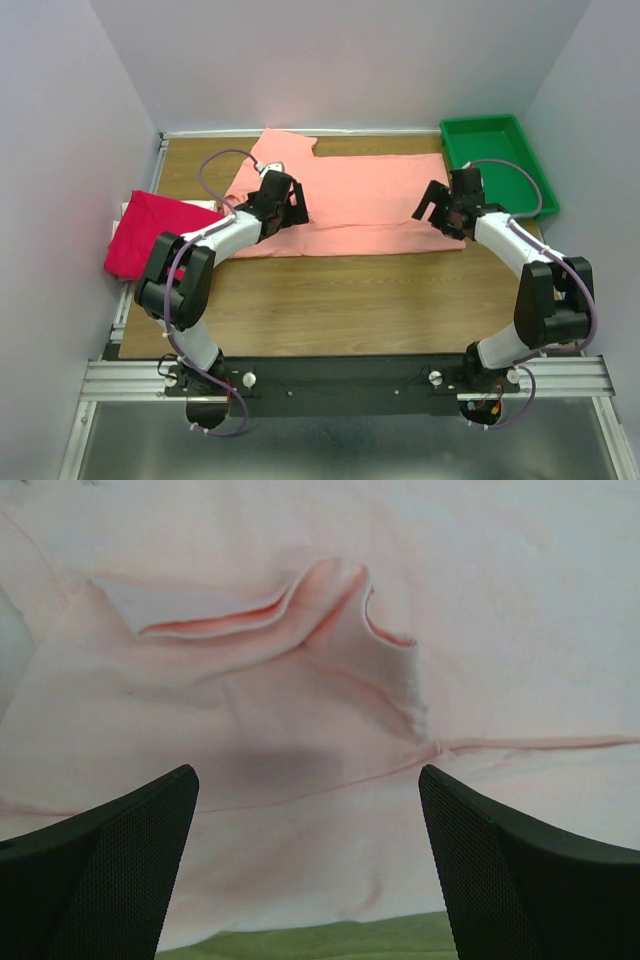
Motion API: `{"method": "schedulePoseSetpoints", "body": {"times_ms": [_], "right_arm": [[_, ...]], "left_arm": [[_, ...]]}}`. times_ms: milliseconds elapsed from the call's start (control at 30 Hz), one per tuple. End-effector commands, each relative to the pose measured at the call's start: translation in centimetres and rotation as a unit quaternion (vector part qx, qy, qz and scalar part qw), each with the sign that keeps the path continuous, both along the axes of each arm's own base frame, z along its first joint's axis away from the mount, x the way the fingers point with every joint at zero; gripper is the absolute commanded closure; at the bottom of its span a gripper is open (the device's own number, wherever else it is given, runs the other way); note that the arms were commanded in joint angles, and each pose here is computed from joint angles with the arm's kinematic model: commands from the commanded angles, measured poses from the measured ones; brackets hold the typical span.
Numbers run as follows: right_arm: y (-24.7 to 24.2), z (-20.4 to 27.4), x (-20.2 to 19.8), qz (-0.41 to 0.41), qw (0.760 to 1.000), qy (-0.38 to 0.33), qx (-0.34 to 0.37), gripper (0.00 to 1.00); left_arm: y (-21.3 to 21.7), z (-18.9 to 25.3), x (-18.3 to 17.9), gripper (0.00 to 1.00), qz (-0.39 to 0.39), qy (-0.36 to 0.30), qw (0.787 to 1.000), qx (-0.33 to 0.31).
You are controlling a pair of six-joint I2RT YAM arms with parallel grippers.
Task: Fold and stack the t-shirts
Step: Fold the tshirt
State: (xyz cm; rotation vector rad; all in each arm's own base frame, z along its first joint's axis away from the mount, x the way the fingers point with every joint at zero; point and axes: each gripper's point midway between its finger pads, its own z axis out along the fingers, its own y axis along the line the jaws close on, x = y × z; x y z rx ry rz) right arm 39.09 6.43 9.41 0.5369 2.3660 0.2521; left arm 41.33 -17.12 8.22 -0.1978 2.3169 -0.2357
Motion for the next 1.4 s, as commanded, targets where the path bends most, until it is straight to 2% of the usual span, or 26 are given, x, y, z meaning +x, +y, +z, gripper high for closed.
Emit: {"method": "schedulePoseSetpoints", "body": {"times_ms": [0,133,233,333,367,433,467,600,733,833,967,1000,1200,1367], "right_arm": [[2.4,-0.5,-2.1,0.062,0.997,0.006,0.044,0.0],[2.1,-0.7,-2.4,0.054,0.998,0.008,0.04,0.0],[2.1,-1.0,-2.3,0.052,0.998,0.012,0.039,0.0],[1.8,-1.3,-2.2,0.043,0.998,0.016,0.034,0.0],[1.7,-1.3,-2.2,0.041,0.999,0.015,0.033,0.0],[1.7,-1.1,-2.3,0.042,0.999,0.013,0.033,0.0],[1.7,-1.0,-2.4,0.041,0.998,0.011,0.036,0.0],[1.9,0.1,-2.5,0.05,0.998,-0.004,0.038,0.0],[2.2,1.1,-3.1,0.063,0.997,-0.017,0.043,0.0],[2.4,1.3,-3.2,0.07,0.996,-0.019,0.048,0.0],[3.0,0.3,-2.5,0.084,0.995,-0.008,0.049,0.0],[3.1,-0.3,-1.9,0.086,0.995,-0.002,0.041,0.0],[2.9,-3.7,0.5,0.084,0.996,0.029,0.019,0.0],[1.8,-6.4,-0.6,0.06,0.996,0.06,-0.001,0.0]], "left_arm": [[-2.0,-0.2,-0.1,0.02,-0.04,-0.01,0.998,-0.044],[-2.7,-1.6,1.6,0.02,-0.051,0.0,0.998,-0.029],[-3.2,-2.2,4.5,0.02,-0.055,0.001,0.998,-0.011],[-4.1,0.0,9.4,0.02,-0.055,-0.036,0.998,-0.009],[-4.1,-1.5,10.2,0.02,-0.054,-0.024,0.998,-0.004],[-3.9,-0.5,12.3,0.02,-0.053,-0.032,0.998,0.002],[-3.3,-1.6,12.5,0.02,-0.042,-0.019,0.999,0.021],[-3.0,1.7,14.3,0.02,-0.036,-0.051,0.998,0.029],[-3.3,5.3,12.7,0.02,-0.041,-0.073,0.996,-0.001],[-3.1,6.5,9.3,0.02,-0.046,-0.088,0.995,-0.031],[-3.2,4.2,3.2,0.02,-0.065,-0.071,0.992,-0.083],[-3.6,4.2,2.7,0.02,-0.066,-0.074,0.99,-0.098],[-3.3,0.4,0.3,0.02,-0.063,-0.032,0.993,-0.093],[-3.2,-2.2,-1.9,0.02,-0.057,0.003,0.995,-0.088]]}}
